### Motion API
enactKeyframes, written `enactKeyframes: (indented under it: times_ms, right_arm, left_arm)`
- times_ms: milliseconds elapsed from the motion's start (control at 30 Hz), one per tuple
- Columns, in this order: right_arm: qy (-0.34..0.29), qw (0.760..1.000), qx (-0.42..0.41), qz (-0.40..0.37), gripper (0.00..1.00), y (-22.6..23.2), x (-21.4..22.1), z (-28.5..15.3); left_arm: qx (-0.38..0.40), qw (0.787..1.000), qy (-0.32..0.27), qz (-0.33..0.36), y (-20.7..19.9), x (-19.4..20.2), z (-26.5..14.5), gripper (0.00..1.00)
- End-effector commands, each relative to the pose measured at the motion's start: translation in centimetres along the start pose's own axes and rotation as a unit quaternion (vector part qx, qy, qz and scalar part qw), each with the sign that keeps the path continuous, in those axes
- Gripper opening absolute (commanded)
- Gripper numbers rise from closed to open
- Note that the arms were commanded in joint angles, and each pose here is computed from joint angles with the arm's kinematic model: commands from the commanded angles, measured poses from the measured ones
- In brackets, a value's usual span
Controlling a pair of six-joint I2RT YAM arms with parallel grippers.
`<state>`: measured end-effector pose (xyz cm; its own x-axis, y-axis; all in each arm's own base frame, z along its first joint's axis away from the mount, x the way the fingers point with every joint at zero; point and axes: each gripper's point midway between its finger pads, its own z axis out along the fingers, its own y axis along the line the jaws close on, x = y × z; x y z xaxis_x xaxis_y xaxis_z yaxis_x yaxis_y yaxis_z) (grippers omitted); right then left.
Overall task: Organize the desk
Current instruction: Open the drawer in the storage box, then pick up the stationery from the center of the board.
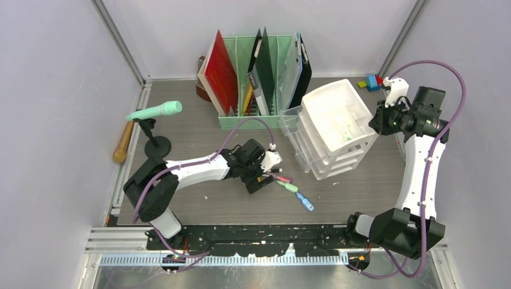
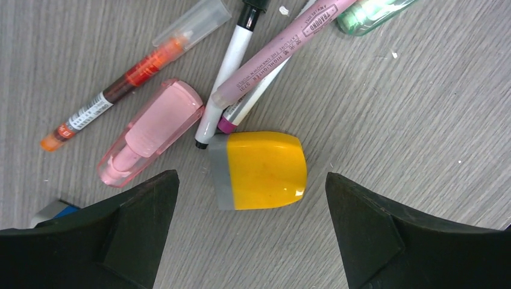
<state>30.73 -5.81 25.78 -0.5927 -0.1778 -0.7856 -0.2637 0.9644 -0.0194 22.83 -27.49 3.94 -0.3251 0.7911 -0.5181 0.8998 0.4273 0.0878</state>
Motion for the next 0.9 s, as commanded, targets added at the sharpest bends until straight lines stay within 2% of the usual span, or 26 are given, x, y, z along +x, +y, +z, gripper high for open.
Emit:
enactKeyframes:
  times_ms: [0,233,400,567,667,867]
  right_arm:
    - [0.021,0.999,0.027,0.017,0.14,-1.0,1.3,0.5]
    - [0.022,0.999,0.025,0.017,0.14,-0.9,1.6,0.5]
    - [0.023,0.999,0.028,0.012,0.14,-0.9,1.7,0.4]
    - [0.021,0.999,0.026,0.012,0.14,-0.8,1.7,0.4]
    - [0.018,1.0,0.02,0.016,0.14,-0.5,1.7,0.5]
    - [0.013,1.0,0.008,0.021,0.14,0.2,2.0,0.6]
  left_arm:
    - [0.017,1.0,-0.006,-0.01,-0.6,-0.2,0.6,0.95]
    - [0.024,1.0,0.011,-0.005,-0.7,-0.1,1.3,0.86]
    - [0.032,0.999,0.023,0.019,-0.7,0.1,0.3,0.59]
    - [0.034,0.998,-0.005,0.058,-0.2,-2.8,-4.3,0.42]
    - [0.033,0.996,-0.046,0.075,0.0,-5.9,-7.9,0.4]
    - [-0.002,0.981,-0.169,0.095,1.6,-14.4,-14.1,0.45]
